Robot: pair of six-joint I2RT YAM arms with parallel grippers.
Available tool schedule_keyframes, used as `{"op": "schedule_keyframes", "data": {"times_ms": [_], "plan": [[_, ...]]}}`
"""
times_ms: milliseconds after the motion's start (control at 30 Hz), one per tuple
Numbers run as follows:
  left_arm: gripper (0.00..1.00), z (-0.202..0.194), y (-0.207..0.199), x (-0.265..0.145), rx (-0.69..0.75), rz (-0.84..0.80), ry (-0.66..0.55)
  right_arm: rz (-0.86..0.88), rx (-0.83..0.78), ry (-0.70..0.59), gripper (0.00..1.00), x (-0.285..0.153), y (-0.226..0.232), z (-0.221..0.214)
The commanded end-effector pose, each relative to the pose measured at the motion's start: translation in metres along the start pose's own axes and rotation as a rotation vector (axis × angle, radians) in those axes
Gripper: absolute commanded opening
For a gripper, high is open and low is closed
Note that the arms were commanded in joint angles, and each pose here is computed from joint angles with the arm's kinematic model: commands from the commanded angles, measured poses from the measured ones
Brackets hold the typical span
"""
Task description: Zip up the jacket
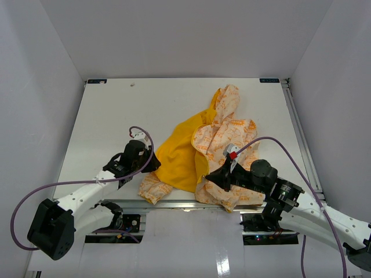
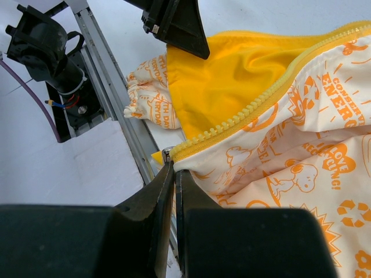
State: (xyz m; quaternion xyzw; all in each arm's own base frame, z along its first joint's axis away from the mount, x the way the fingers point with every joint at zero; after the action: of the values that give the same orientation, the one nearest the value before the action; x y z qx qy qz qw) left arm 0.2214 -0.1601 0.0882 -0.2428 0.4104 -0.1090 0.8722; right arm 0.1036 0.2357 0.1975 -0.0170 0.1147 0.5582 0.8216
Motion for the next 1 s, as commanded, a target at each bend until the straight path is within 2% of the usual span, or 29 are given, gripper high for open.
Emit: {"op": "schedule_keyframes", "data": {"times_ms": [0, 533, 600, 767, 967], "plan": [[0.38, 0.019, -0.018, -0.010, 0.009, -0.046, -0.042, 0.004, -0.009, -0.038, 0.08, 0.000, 0.000, 0.007], [0.42, 0.027, -0.025, -0.017, 0.018, -0.063, -0.061, 0.008, -0.009, -0.039, 0.08, 0.000, 0.001, 0.007], [0.37, 0.028, -0.026, -0.017, 0.020, -0.064, -0.057, 0.007, -0.009, -0.039, 0.08, 0.000, 0.001, 0.007], [0.00, 0.031, -0.043, -0.020, 0.073, -0.124, -0.040, -0.002, -0.009, -0.032, 0.08, 0.001, -0.001, 0.005], [0.00, 0.029, -0.075, -0.024, 0.158, -0.146, -0.034, -0.008, -0.006, -0.027, 0.08, 0.002, -0.002, 0.005]]}}
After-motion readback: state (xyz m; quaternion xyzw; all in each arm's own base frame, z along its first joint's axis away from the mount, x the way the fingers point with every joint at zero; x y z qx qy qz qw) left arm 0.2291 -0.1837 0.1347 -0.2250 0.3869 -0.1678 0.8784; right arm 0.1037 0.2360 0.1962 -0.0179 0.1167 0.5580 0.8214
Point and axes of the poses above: each gripper's point midway between its finger pads, its own x axis out along the fingers, its own y axis along the line the jaws close on, z = x × y, the point moved 2 cm from there along -x, back along the fingers, and after that the axes turned 9 degrees about -x, right-handed, at the moved point
